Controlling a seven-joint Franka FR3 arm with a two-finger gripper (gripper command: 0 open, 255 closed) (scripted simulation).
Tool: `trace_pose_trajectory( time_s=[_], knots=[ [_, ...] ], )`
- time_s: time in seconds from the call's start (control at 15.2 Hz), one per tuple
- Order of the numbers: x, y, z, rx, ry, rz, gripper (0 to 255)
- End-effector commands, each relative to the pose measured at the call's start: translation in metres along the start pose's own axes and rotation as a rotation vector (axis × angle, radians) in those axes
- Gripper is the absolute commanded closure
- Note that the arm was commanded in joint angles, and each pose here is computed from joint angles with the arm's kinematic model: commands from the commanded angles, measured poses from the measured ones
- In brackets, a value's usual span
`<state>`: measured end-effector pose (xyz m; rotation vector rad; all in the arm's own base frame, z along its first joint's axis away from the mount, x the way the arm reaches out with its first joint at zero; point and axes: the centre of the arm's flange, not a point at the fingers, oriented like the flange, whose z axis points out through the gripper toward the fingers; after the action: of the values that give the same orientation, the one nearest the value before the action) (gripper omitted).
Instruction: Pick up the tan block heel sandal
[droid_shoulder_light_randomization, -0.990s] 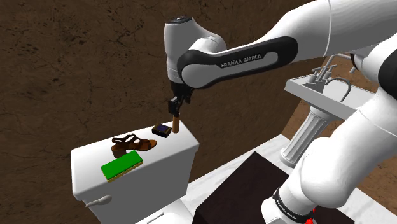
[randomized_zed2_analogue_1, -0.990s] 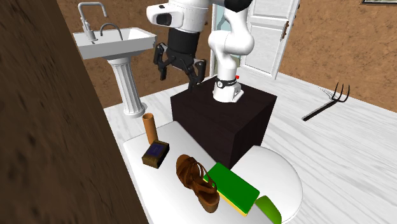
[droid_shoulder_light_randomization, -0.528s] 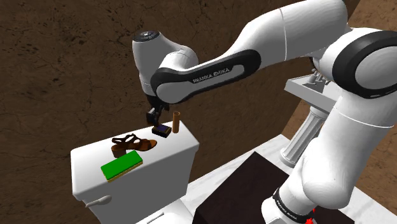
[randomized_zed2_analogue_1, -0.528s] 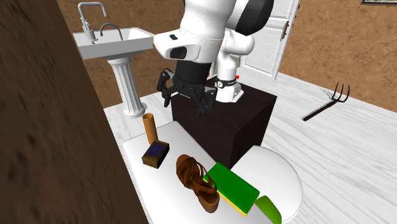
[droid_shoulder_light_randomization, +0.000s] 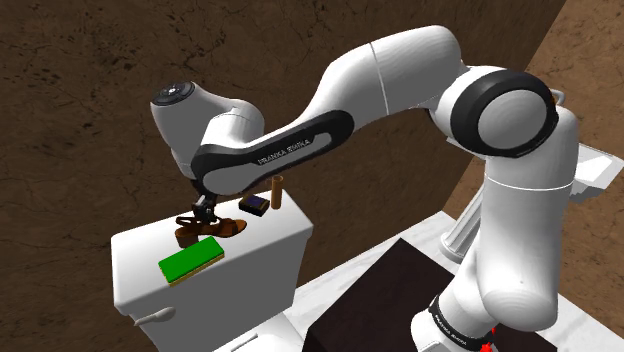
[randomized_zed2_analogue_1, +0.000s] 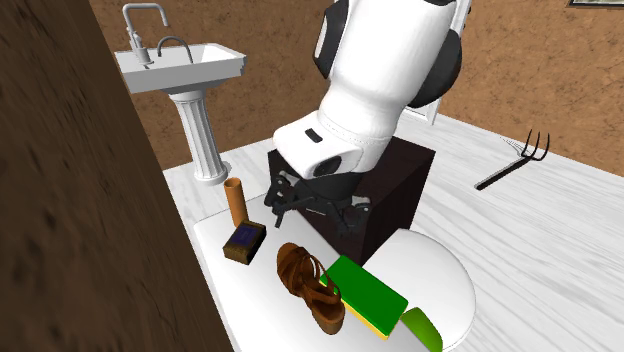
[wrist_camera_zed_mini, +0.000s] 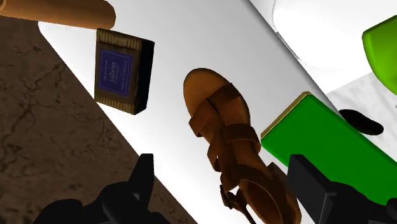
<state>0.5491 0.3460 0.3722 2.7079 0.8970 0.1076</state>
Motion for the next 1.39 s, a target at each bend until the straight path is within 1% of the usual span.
trace_pose_trajectory(
  time_s=[0.0,0.46,0.59,0.66,1.25,1.32],
  knots=[
    [0.015,-0.012,0.009,-0.007,0.004,-0.028,0],
    [0.015,-0.023,0.044,-0.007,0.004,-0.028,0],
    [0.015,-0.024,0.047,-0.007,0.004,-0.028,0],
    [0.015,-0.024,0.047,-0.007,0.004,-0.028,255],
    [0.015,-0.024,0.047,-0.007,0.004,-0.028,255],
    [0.015,-0.023,0.042,-0.007,0.004,-0.028,255]
  ],
)
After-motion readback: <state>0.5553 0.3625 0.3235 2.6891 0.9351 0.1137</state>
